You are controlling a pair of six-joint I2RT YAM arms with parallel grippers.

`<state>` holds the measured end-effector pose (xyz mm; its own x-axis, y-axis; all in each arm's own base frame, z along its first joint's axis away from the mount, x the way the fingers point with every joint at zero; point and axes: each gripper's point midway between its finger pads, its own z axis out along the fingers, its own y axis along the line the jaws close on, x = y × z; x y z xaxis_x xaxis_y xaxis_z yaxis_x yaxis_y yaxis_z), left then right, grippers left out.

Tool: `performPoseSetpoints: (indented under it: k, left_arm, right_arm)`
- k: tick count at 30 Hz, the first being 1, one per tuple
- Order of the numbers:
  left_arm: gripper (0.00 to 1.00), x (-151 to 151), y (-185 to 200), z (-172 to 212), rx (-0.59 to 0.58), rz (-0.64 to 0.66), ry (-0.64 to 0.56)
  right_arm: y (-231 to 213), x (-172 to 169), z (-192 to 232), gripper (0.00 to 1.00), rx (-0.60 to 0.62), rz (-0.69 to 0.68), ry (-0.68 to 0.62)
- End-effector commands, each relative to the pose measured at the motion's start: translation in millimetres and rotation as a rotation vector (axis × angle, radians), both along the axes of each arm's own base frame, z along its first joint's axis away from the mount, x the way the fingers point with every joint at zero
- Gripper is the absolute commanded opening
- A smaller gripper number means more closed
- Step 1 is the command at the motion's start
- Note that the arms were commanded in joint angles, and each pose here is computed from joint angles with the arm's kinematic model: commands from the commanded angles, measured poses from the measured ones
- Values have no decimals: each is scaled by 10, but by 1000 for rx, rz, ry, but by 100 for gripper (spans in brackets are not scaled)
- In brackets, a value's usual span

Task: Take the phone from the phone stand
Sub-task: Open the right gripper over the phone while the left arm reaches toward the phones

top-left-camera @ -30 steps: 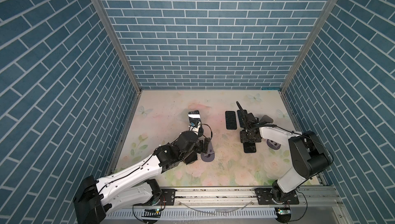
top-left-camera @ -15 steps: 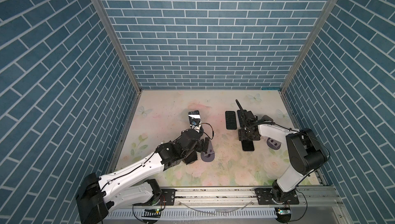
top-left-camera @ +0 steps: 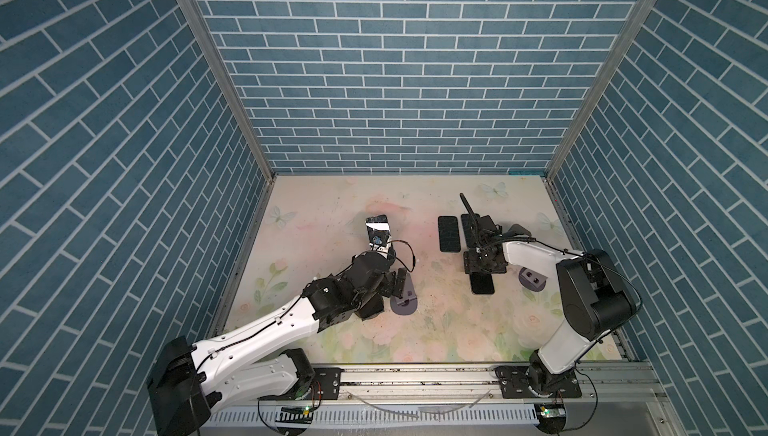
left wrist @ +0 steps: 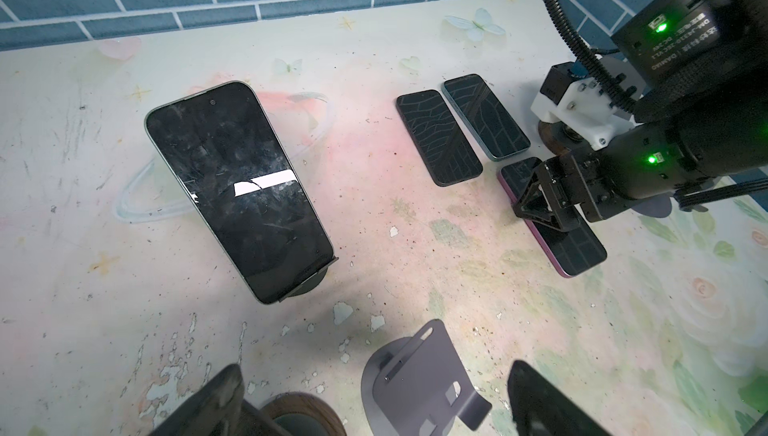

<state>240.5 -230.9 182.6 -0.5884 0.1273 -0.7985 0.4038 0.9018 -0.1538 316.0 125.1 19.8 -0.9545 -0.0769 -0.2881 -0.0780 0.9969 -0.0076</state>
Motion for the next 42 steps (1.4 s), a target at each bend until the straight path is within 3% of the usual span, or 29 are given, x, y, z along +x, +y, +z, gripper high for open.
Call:
performPoseSetpoints:
  k: [1, 9, 18, 25, 42]
  left_arm:
    - [100, 22, 37, 63, 7, 11, -12]
    - [100, -9, 180, -67, 53, 145, 114]
    - [100, -172, -85, -41, 99, 177, 201]
    - [100, -208, -224, -61, 150, 312, 197]
    - [100, -162, -447, -393, -4, 538, 226]
  right_arm:
    - [-135, -192, -184, 81, -59, -2, 93]
    - [-86, -131, -53, 85, -27, 10, 44]
    - [52, 24, 227, 92, 56, 32, -62]
    - [144, 160, 455, 93, 105, 44, -142]
    - [7, 159, 640, 95, 160, 20, -219]
